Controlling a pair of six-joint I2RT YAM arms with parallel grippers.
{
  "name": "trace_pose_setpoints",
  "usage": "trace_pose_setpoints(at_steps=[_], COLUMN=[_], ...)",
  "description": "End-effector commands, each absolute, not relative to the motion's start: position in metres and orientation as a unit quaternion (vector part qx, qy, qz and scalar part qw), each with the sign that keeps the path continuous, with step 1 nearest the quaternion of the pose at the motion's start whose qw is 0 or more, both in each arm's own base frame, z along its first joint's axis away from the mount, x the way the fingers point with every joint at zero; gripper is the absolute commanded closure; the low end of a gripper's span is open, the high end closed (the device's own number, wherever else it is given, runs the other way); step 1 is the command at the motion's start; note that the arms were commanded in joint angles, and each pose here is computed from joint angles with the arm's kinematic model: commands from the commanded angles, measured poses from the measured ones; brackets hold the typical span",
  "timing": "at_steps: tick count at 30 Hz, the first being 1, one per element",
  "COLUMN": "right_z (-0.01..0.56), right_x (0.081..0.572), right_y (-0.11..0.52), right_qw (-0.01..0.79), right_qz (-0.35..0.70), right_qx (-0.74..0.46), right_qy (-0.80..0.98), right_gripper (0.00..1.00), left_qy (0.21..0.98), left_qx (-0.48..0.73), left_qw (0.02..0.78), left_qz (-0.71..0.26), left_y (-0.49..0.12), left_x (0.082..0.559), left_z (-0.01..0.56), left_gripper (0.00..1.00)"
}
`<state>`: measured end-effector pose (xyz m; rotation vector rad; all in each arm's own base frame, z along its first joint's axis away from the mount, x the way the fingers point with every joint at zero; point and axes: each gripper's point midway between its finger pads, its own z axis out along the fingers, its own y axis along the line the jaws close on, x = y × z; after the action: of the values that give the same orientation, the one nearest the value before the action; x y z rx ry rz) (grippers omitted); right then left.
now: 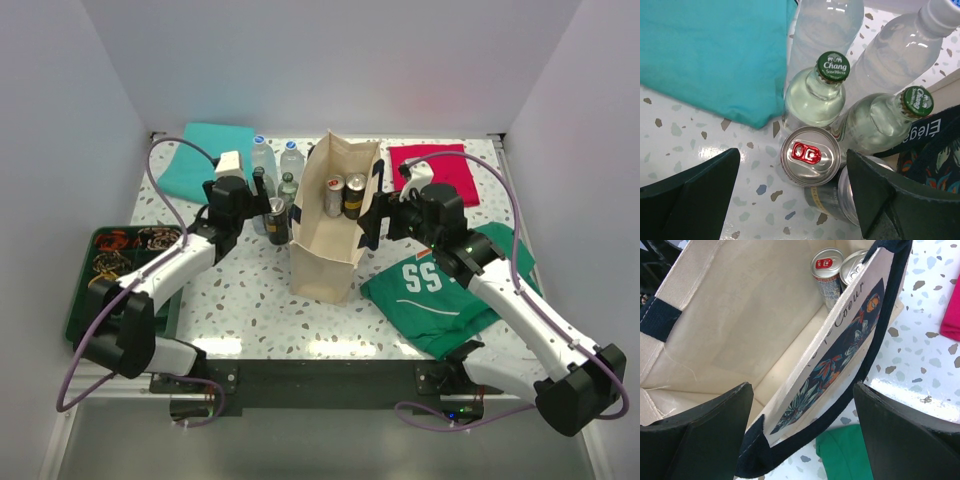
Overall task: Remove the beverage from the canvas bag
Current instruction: Place the drink at the center of the board, then take out the drink from the canvas bag.
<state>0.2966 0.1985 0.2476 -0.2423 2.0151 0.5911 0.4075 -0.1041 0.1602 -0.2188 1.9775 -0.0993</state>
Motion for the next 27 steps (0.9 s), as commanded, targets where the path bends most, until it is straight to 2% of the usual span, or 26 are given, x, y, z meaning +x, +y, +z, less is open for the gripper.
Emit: trace_pose_setpoints(at_steps=[1, 8, 13, 18, 24, 26, 27], right_z=[0.266, 0.269, 0.271, 0.273, 0.278, 0.277, 0.277], right_x=[0.301, 0.3, 0.302, 0.304, 0.306, 0.306, 0.305], right_y=[0.204, 0.204, 0.202, 0.196, 0.176, 0.171, 0.17], right_qw=[0.514, 0.517, 0.522, 0.53, 0.555, 0.553, 0.552], right_qz=[0.258, 0.26, 0.257, 0.249, 0.217, 0.208, 0.208], right_qx=[-0.101, -0.101, -0.093, -0.078, -0.038, -0.026, -0.024], right_qy=[0.812, 0.809, 0.808, 0.807, 0.802, 0.806, 0.807], right_gripper=[0.14, 0.14, 0.14, 0.16, 0.16, 0.16, 0.16], left_qy=[0.804, 0.788, 0.748, 0.72, 0.715, 0.705, 0.705], left_qx=[-0.11, -0.082, 0.015, 0.152, 0.274, 0.302, 0.302], left_qw=[0.583, 0.606, 0.642, 0.621, 0.565, 0.546, 0.543], left_qz=[-0.05, -0.079, -0.169, -0.269, -0.306, -0.338, -0.342], left_y=[-0.1, -0.108, -0.147, -0.203, -0.266, -0.286, -0.291], left_x=[0.415, 0.408, 0.4, 0.381, 0.371, 0.367, 0.368], left_z=[0.207, 0.252, 0.322, 0.373, 0.367, 0.359, 0.356], left_gripper=[0.07, 0.07, 0.08, 0.08, 0.07, 0.0, 0.0])
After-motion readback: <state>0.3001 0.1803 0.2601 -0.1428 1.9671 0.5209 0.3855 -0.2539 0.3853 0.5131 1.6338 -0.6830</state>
